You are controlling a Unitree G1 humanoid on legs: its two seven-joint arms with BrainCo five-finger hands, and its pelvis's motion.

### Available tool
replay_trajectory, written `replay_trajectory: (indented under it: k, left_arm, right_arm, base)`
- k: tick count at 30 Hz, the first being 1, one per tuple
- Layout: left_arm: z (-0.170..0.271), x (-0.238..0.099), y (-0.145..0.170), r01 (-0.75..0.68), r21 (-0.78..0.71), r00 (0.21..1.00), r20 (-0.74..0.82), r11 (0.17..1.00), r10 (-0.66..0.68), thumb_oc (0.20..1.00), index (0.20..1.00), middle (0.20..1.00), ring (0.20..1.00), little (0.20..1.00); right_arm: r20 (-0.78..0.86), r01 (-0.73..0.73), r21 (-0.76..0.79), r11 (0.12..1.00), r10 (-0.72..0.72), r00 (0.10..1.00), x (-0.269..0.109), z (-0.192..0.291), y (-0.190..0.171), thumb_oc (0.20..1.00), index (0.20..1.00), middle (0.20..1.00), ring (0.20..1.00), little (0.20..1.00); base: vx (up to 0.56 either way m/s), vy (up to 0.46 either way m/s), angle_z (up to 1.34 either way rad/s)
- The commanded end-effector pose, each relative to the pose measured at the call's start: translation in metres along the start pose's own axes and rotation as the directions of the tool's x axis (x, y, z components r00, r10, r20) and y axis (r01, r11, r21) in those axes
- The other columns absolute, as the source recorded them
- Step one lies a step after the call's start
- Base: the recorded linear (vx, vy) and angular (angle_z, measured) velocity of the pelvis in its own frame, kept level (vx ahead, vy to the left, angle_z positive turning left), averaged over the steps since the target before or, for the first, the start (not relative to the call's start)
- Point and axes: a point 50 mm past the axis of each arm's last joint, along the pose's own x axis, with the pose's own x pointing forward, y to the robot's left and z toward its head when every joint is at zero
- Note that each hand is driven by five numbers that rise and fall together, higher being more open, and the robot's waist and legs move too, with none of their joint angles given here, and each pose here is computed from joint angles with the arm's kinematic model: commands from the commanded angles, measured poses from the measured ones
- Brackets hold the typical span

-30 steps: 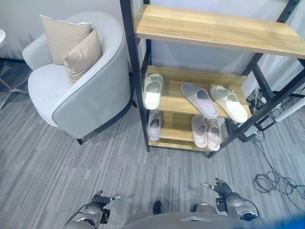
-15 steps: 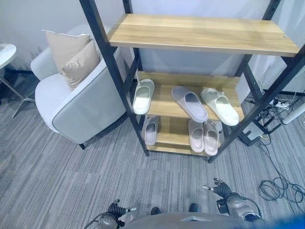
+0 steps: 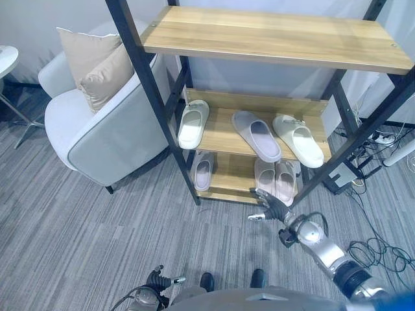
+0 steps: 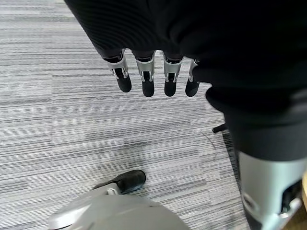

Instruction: Arrange the slippers neatly on the shoe rack.

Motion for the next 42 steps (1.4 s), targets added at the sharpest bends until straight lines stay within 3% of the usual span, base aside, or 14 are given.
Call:
replay_trajectory:
  k: [1, 4, 6, 11, 12, 15, 29, 42]
  left_arm:
    - [0.011, 0.005, 0.008, -0.005, 0.064, 1.0, 0.023, 0.998, 0.004, 1.0, 1.0, 1.0, 1.0, 1.0]
    - [0.013, 0.005, 0.006, -0.002, 0.065, 0.999, 0.032, 0.998, 0.0, 1.0, 1.0, 1.0, 1.0, 1.0]
    - [0.015, 0.005, 0.004, -0.002, 0.068, 0.999, 0.042, 0.998, -0.001, 1.0, 1.0, 1.0, 1.0, 1.0]
    - [0.025, 0.006, 0.003, -0.018, 0.074, 0.997, 0.081, 0.997, 0.012, 1.0, 1.0, 1.0, 1.0, 1.0]
    - [0.026, 0.006, 0.003, -0.018, 0.074, 0.997, 0.082, 0.997, 0.012, 1.0, 1.0, 1.0, 1.0, 1.0]
    - [0.036, 0.007, 0.005, -0.037, 0.081, 0.992, 0.124, 0.996, 0.027, 1.0, 1.0, 1.0, 1.0, 1.0]
    - [0.061, 0.009, 0.012, -0.061, 0.052, 0.974, 0.221, 0.997, 0.048, 1.0, 1.0, 1.0, 1.0, 1.0]
    - [0.071, 0.009, 0.017, -0.082, 0.038, 0.959, 0.273, 0.996, 0.069, 1.0, 1.0, 1.0, 1.0, 1.0]
  right_arm:
    - [0.166, -0.005, -0.038, 0.999, 0.011, 0.986, 0.01, 0.035, -0.01, 1.0, 1.0, 1.0, 1.0, 1.0]
    - [0.25, 0.07, -0.15, 0.986, -0.03, 0.968, 0.008, 0.058, -0.029, 1.0, 1.0, 1.0, 1.0, 1.0]
    - [0.346, 0.225, -0.257, 0.94, -0.127, 0.93, 0.005, 0.084, -0.055, 1.0, 1.0, 1.0, 1.0, 1.0]
    - [0.473, 0.592, -0.396, 0.702, -0.397, 0.787, -0.003, 0.124, -0.122, 1.0, 1.0, 1.0, 1.0, 1.0]
    - [0.474, 0.593, -0.396, 0.701, -0.397, 0.786, -0.003, 0.125, -0.122, 1.0, 1.0, 1.0, 1.0, 1.0]
    - [0.491, 0.728, -0.415, 0.545, -0.539, 0.684, -0.006, 0.141, -0.163, 1.0, 1.0, 1.0, 1.0, 1.0]
    - [0.491, 0.808, -0.474, 0.35, -0.657, 0.572, -0.025, 0.183, -0.229, 1.0, 1.0, 1.0, 1.0, 1.0]
    - [0.507, 0.871, -0.411, 0.269, -0.727, 0.464, -0.042, 0.204, -0.253, 1.0, 1.0, 1.0, 1.0, 1.0]
  base:
    - [0.0, 0.0, 0.0]
    - [0.0, 0.0, 0.0]
    - [0.0, 0.0, 0.0]
    - [-0.01, -0.002, 0.0]
    - [0.0, 0.0, 0.0]
    - [-0.01, -0.012, 0.1]
    - [0.02, -0.003, 0.15]
    - [0.03, 0.003, 0.05]
